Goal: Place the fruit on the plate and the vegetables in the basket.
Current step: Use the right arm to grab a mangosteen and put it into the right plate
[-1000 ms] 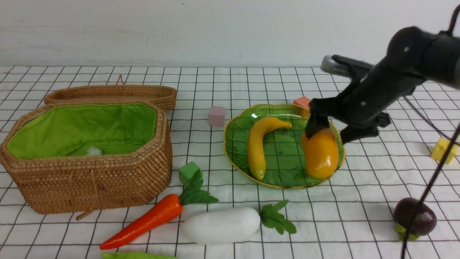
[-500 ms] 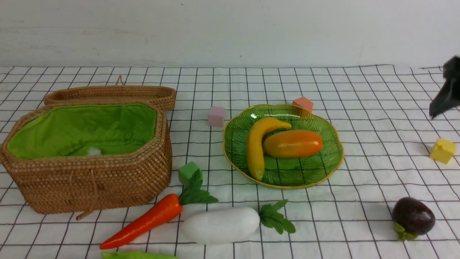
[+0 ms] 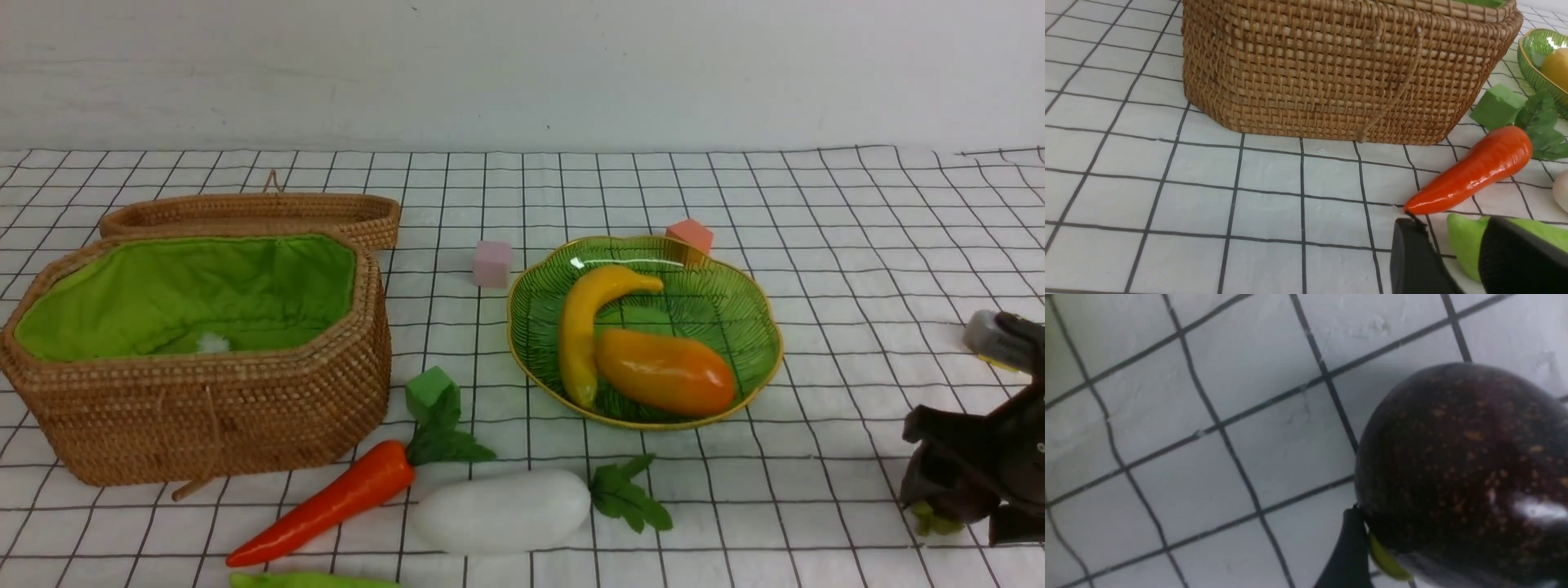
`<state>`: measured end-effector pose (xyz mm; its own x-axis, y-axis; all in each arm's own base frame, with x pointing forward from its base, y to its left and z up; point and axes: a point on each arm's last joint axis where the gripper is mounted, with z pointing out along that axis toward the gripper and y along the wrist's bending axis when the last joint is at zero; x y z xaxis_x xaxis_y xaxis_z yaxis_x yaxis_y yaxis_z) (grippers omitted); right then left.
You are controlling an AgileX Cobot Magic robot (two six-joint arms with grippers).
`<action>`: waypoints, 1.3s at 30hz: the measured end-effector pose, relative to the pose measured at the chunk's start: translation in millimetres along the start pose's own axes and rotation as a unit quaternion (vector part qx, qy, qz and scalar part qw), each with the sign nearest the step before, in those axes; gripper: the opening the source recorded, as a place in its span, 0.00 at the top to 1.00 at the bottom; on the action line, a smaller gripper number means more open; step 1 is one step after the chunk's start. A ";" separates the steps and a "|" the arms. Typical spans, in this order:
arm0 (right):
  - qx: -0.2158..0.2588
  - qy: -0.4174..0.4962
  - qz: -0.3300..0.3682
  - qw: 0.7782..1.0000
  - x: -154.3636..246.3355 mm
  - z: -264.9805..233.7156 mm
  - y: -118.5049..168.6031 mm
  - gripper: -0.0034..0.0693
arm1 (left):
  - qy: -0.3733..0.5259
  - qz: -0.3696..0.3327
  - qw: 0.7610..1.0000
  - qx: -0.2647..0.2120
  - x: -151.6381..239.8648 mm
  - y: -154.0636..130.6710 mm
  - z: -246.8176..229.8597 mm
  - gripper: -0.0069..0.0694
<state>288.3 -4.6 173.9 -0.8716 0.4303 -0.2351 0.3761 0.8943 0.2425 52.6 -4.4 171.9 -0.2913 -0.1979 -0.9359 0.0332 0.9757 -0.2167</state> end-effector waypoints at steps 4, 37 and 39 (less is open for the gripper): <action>0.000 0.003 0.004 1.000 -3.0 6.1 0.5 0.14 | 0.000 0.000 1.000 0.000 0.0 0.0 0.0 0.60; -0.014 -0.116 -0.033 0.993 -33.3 -3.9 8.5 0.26 | 0.000 0.000 1.000 0.000 0.0 0.0 0.0 0.60; -0.014 -0.115 -0.033 0.993 -33.1 -3.9 8.5 0.26 | 0.000 0.000 1.000 0.000 0.0 0.0 0.0 0.60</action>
<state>319.1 -11.7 187.5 -0.7983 0.3899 -0.4590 0.3089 0.9193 0.2437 52.6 -4.4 171.9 -0.2913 -0.1979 -0.9359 0.0332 0.9757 -0.2167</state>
